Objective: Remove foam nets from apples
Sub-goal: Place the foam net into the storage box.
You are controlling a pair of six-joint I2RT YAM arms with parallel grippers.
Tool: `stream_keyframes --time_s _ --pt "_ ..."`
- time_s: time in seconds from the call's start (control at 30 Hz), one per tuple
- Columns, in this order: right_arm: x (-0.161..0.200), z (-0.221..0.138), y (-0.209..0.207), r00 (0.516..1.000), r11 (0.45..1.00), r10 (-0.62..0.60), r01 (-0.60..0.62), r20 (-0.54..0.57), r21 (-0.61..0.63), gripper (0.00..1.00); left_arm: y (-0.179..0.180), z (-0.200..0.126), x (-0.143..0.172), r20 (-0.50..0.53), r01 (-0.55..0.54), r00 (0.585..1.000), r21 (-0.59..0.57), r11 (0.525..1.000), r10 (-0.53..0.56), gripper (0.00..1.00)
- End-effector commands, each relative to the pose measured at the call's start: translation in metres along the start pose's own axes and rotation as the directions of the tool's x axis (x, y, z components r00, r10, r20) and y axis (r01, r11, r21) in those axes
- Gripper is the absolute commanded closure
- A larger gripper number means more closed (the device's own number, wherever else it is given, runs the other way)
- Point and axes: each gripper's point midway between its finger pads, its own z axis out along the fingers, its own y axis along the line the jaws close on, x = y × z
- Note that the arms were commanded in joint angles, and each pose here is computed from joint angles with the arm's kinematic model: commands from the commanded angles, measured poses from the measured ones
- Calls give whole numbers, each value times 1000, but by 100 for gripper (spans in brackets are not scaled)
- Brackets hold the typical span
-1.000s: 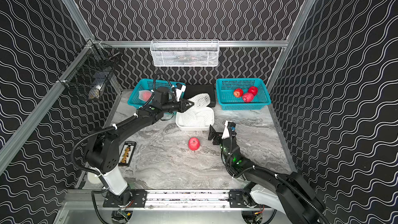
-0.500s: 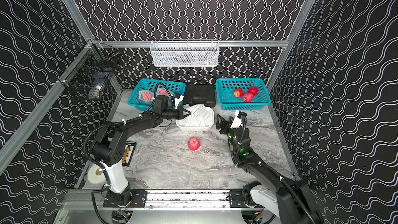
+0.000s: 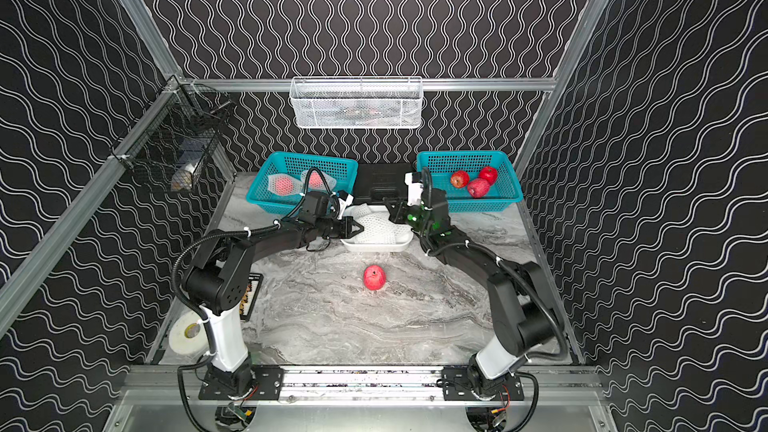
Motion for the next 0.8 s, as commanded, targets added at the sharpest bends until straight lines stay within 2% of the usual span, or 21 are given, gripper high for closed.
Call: stream_keyframes --time_s 0.0,0.13,0.37,0.5,0.6,0.63,0.77 --pt "27 17 -11 992 997 -18 26 -125 68 97 10 -3 3 -17 -18 1000 -65 998 17 100" --pt "48 41 -12 977 993 -53 73 -206 92 95 11 -2 4 -22 -20 1000 -73 997 19 100" --pt "81 67 -34 952 990 1 42 -307 135 95 9 1 4 -12 -33 999 -88 996 32 90" --pt "98 77 -52 937 985 34 28 -348 171 95 5 -3 -2 -3 -55 998 -108 993 55 77" --pt "98 78 -53 938 984 31 32 -344 177 95 4 -10 -5 -10 -60 998 -137 989 59 58" --pt "103 80 -57 936 983 35 31 -351 183 94 2 -14 -7 -7 -62 998 -144 988 61 55" --pt "115 83 -69 927 977 47 35 -372 209 93 -11 -35 -19 51 -69 996 -172 983 79 47"
